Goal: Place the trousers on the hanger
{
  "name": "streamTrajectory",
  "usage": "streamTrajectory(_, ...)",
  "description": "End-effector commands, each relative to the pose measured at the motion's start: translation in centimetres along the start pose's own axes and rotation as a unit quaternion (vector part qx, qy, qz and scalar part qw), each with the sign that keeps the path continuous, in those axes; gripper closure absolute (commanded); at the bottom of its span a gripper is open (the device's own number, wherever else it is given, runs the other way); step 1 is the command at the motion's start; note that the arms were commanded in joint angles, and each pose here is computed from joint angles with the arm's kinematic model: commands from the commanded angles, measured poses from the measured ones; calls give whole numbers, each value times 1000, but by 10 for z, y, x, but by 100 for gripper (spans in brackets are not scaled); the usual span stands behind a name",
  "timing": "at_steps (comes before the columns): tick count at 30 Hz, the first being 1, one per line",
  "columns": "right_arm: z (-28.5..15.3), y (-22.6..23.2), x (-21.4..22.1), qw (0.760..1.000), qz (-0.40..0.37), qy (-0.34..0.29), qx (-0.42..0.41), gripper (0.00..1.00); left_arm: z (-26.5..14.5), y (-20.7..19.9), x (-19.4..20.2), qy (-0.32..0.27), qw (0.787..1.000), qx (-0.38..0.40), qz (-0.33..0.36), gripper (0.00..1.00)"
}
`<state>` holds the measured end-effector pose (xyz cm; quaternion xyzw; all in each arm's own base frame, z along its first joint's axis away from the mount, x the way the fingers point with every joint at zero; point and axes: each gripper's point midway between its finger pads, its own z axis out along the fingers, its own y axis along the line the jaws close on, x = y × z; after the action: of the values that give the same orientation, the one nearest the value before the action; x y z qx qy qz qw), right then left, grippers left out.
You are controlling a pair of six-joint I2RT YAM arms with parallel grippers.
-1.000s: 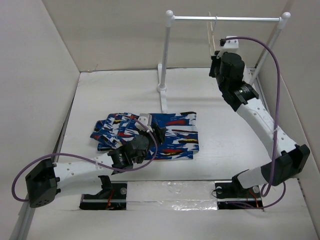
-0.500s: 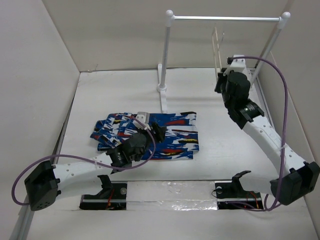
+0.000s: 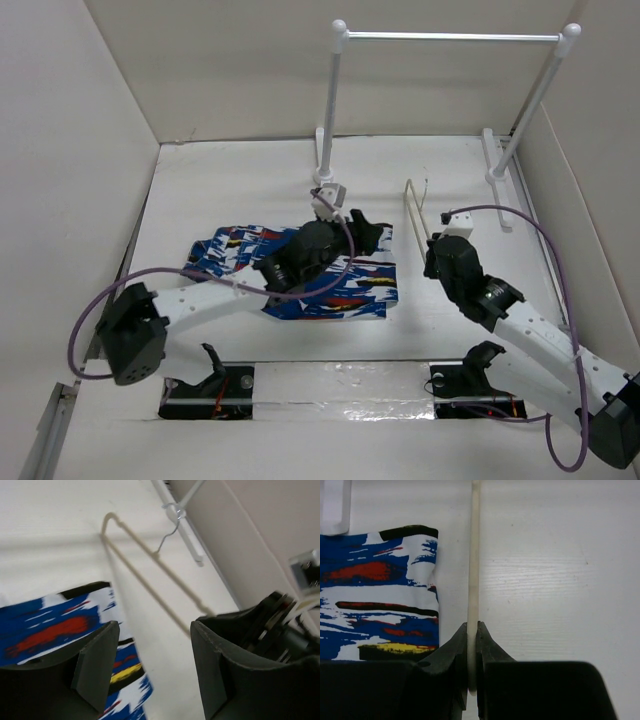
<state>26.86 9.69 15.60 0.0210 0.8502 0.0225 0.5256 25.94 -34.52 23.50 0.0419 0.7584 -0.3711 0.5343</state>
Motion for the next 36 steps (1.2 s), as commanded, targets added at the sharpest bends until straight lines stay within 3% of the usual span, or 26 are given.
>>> streamTrajectory(1, -8, 6, -18, 998, 53, -38, -11, 100, 33, -34, 16, 44, 998, 46, -29, 44)
streamTrajectory(3, -9, 10, -11, 998, 52, -27, -19, 100, 50, -59, 11, 52, 996, 65, -39, 43)
streamTrajectory(11, -12, 18, 9, 998, 49, -10, -25, 100, 110, -71, 59, 117, 989, 50, -76, 38)
streamTrajectory(28, -14, 28, 20, 998, 48, -5, -39, 100, 122, -82, 102, 162, 974, 81, -139, 46)
streamTrajectory(31, -11, 30, 26, 998, 46, 4, -33, 100, 120, -79, 110, 167, 971, 84, -150, 54)
streamTrajectory(34, -10, 26, 30, 999, 40, 11, -16, 100, 113, -73, 114, 164, 969, 83, -163, 79)
streamTrajectory(35, -12, 26, 31, 999, 38, 11, -14, 96, 111, -73, 112, 162, 969, 85, -165, 95)
streamTrajectory(36, -13, 26, 30, 999, 45, 12, -14, 90, 108, -69, 115, 164, 969, 81, -166, 100)
